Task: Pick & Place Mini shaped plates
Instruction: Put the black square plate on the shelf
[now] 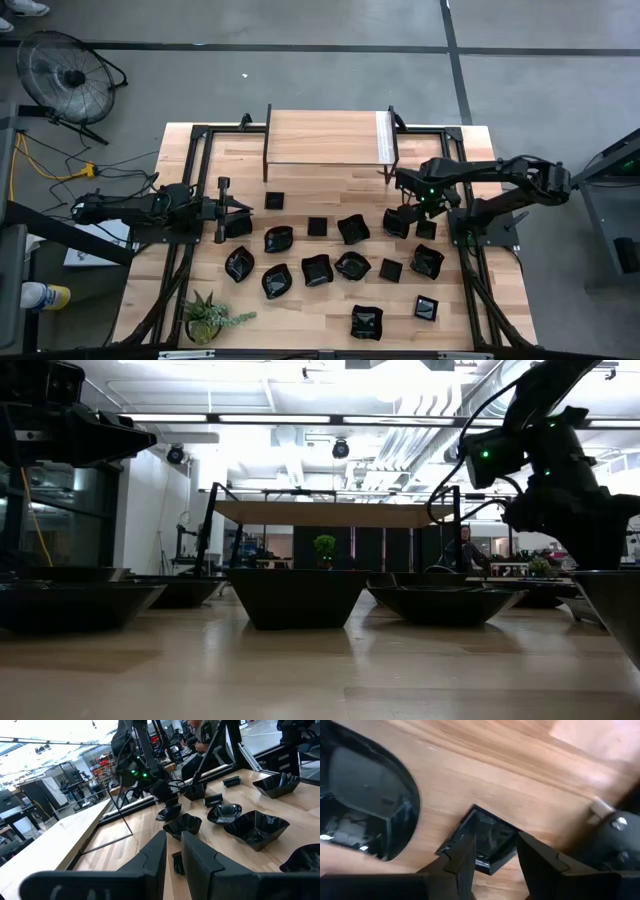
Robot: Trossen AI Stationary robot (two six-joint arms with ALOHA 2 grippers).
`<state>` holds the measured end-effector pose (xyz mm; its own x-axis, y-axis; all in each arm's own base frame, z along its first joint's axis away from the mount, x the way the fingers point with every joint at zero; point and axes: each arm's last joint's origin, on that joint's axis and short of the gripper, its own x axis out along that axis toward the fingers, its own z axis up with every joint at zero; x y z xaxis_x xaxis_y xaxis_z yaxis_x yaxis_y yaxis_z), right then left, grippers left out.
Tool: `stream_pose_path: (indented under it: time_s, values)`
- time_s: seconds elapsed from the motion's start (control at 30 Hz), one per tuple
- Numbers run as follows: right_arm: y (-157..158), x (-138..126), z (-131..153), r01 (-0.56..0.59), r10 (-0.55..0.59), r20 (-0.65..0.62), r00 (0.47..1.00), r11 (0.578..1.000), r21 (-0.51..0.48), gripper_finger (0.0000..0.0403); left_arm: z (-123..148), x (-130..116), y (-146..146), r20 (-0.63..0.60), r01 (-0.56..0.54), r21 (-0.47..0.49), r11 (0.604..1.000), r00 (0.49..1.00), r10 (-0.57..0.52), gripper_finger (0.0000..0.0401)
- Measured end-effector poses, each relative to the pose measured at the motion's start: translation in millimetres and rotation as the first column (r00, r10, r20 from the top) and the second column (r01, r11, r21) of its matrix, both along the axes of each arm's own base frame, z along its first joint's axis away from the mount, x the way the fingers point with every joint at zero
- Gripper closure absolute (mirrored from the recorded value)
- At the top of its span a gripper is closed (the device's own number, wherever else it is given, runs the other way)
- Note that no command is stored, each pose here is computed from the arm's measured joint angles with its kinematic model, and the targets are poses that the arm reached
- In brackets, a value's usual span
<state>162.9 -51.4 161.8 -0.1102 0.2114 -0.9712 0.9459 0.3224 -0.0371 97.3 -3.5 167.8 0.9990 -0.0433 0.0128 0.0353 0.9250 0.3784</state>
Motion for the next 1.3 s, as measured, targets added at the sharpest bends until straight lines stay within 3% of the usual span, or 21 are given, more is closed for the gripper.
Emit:
stream_pose_path:
  time_s: [0.5,1.3]
  values:
    - [40.3,13.2,-0.9,0.116,-0.118,-0.009,0.993,0.987,-0.112,0.0265,0.0,0.0,0.0,0.0,0.0,0.0,1.0,1.0,0.0,0.0345]
    - [45.2,19.0,-2.1,0.201,-0.196,0.045,0.98,0.957,-0.209,0.0265,0.0,0.0,0.0,0.0,0.0,0.0,1.0,1.0,0.0,0.0345]
